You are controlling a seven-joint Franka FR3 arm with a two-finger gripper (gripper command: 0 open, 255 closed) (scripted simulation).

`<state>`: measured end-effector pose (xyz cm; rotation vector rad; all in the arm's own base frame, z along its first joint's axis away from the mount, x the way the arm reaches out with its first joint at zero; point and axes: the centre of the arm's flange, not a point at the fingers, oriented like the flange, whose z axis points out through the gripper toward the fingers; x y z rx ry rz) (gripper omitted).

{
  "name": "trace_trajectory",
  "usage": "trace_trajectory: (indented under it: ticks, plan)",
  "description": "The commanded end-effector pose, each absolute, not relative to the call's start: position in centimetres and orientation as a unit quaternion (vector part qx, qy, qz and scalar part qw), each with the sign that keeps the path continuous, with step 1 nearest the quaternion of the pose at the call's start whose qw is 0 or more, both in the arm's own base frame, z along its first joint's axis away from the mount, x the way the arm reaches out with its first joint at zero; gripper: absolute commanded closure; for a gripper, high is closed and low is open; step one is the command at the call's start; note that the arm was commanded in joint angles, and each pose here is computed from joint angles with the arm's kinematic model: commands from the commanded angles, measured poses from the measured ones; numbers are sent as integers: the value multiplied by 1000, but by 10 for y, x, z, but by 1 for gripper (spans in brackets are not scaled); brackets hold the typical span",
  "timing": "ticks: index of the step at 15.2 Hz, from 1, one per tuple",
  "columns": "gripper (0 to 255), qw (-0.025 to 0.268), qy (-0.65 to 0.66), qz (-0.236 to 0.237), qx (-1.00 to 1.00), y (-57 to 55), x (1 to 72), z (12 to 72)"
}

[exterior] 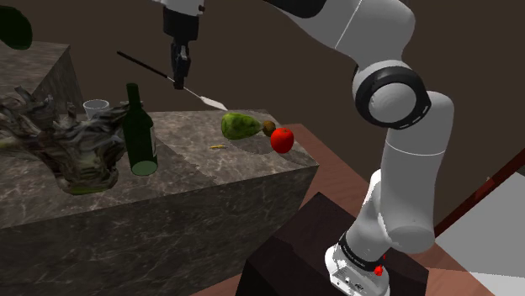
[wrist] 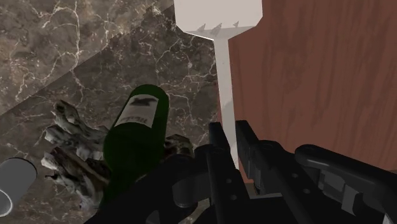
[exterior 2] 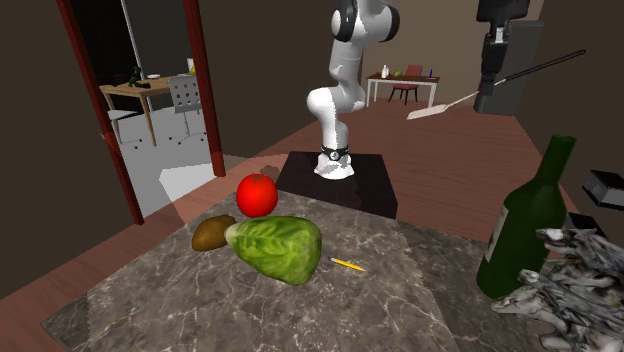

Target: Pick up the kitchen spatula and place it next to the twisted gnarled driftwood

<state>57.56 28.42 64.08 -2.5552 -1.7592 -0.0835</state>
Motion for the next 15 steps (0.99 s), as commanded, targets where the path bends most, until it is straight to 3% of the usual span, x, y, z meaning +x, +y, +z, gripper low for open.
trace_trajectory:
  ticks: [1, 15]
  plan:
    - [255, 19, -566, -27, -823, 285, 576, 630]
    - [255, 19, -566, -27, -823, 285, 576, 556]
